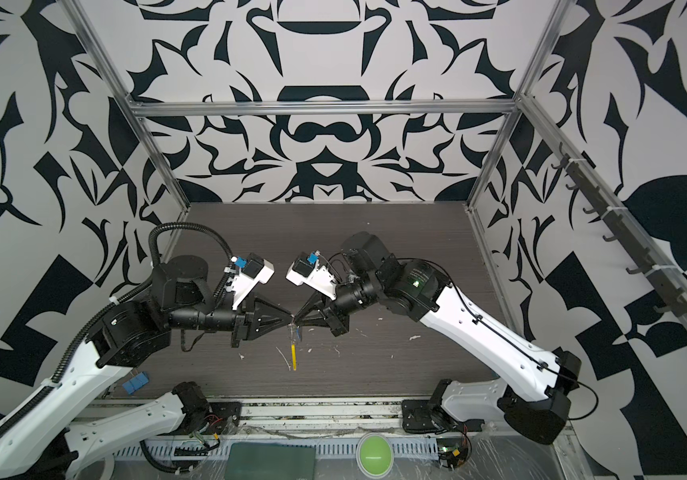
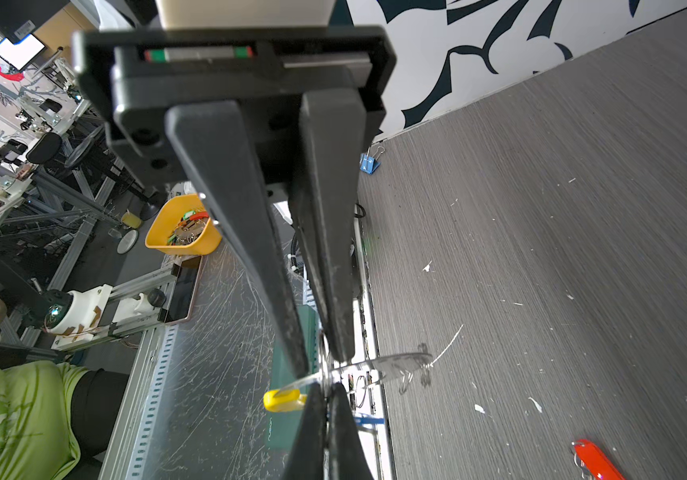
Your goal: Remove the keys from the keyring
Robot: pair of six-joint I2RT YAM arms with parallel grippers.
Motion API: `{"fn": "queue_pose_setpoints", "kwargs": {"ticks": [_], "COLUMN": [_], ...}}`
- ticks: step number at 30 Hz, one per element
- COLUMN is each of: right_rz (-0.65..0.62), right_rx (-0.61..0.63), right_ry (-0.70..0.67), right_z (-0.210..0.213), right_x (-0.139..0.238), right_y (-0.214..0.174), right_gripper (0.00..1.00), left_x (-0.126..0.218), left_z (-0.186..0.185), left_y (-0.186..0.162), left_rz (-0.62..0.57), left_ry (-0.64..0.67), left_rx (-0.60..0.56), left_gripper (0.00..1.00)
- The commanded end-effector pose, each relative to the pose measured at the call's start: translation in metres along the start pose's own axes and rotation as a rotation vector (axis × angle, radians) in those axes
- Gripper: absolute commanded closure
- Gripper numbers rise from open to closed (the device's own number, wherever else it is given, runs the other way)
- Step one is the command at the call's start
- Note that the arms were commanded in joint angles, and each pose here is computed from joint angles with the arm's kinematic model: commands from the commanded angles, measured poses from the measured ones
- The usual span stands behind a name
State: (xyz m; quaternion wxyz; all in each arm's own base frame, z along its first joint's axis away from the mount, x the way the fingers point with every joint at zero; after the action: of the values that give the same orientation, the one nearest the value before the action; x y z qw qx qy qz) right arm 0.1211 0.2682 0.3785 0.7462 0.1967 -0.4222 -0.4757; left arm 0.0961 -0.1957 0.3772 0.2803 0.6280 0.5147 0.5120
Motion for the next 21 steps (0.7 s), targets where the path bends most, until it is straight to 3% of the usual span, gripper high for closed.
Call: {"fn": "queue_pose_setpoints", "kwargs": {"ticks": [1, 5, 7, 12, 16, 21], "right_rz": [-0.052, -0.066, -0.078, -0.156, -0.291, -0.418], "right_rx": [0.060, 0.054, 0.051, 0.058, 0.090, 0.138], "right_ry": [0.020, 0.001, -0.019, -0.118, -0.217, -0.281], "right_z": [0.014, 0.012, 0.010, 0.005, 0.003, 0.005], "right_x": [0.009, 0.009, 0.009, 0.017, 0.029, 0.031], "right_y": [0.014, 0.017, 0.018, 0.022, 0.024, 0.018], "right_gripper": [1.00, 1.00, 1.00, 0.69, 0.61, 0.59], "left_x": [0.002, 0.000, 0.000, 0.008, 0.016, 0.025], "left_z": [-0.006, -0.006, -0.005, -0.002, 0.001, 0.007], "left_y": [0.006, 0.005, 0.005, 0.007, 0.011, 0.015], "left_rz": [-0.014, -0.034, -0.048, -0.136, -0.230, -0.372], "left_ry": [-0.039, -0.062, -0.054, 0.027, 0.104, 0.196], "left_rx": [-0.021, -0.029, -0.040, -0.092, -0.119, -0.130], "left_gripper": [0.87, 1.00, 1.00, 1.00, 1.00, 1.00]}}
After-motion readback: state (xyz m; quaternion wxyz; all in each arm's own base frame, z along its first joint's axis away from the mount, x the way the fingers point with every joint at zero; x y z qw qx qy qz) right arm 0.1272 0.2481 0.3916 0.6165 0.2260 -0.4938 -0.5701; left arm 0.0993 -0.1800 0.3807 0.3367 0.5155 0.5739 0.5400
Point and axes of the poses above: each gripper's point midway between its finger pads, its own x axis back along the fingers, its own z axis along the line the jaws close on, y = z × x, the point moved 7 cm from there along x, back along the fingers, and after that the axes turned 11 degrees about -x, right-handed, at the moved point
